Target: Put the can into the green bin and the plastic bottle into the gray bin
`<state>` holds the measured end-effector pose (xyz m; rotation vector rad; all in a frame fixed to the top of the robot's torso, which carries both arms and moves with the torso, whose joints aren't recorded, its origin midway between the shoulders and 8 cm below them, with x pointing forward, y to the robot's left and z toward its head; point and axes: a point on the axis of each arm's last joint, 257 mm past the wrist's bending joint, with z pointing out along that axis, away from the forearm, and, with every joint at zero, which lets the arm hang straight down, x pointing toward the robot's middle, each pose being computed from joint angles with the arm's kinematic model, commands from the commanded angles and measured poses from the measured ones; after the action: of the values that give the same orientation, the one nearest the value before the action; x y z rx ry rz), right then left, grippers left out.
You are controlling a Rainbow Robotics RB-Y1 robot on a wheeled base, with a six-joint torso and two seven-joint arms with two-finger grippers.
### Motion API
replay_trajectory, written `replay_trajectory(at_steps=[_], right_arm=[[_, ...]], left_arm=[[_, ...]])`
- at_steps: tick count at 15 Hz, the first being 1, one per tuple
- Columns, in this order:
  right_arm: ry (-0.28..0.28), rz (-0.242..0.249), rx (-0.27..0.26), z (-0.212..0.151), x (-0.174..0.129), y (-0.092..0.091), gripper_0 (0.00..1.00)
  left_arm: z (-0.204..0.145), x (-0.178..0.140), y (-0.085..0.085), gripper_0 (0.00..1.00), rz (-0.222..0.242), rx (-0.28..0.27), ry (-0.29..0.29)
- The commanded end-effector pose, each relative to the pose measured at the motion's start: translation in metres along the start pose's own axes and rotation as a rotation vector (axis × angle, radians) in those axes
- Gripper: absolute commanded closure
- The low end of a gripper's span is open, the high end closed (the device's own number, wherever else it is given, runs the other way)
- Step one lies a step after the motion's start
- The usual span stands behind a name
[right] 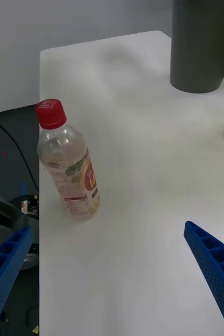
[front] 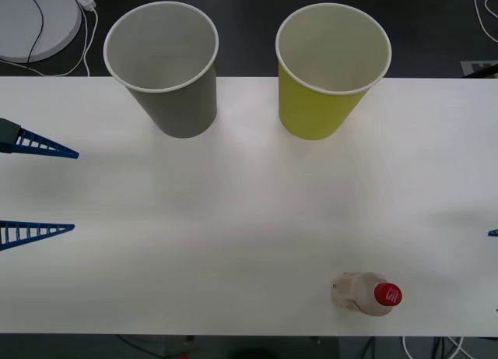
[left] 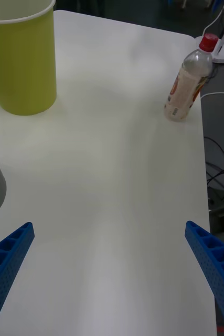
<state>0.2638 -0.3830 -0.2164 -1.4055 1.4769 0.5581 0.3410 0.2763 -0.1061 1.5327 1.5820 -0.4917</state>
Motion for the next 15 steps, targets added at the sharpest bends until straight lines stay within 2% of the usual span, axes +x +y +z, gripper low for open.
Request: replay_trajectory(at_steps=[1,3,7,12,13,15], right_arm=[[-0.012,0.053,0.019,0.004,0.018,0.002,0.00],[-0.024,0.074,0.034,0.006,0.027,0.001,0.00],[-0.031,0.072,0.078,0.010,0.041,0.001,0.00],[-0.061,0.074,0.054,0.034,0.050,0.012,0.00],[-0.070,0.069,0.052,0.040,0.052,0.014,0.00],[-0.082,0.019,0.060,0.047,0.053,0.013,0.00]], left_arm=[[0.000,0.000,0.000,0.00,0.000,0.000,0.000],[0.000,0.000,0.000,0.00,0.000,0.000,0.000],[0.000,0.000,0.000,0.00,0.000,0.000,0.000],[0.000,0.000,0.000,0.00,0.000,0.000,0.000],[0.000,0.000,0.000,0.00,0.000,0.000,0.000],[0.000,0.000,0.000,0.00,0.000,0.000,0.000]])
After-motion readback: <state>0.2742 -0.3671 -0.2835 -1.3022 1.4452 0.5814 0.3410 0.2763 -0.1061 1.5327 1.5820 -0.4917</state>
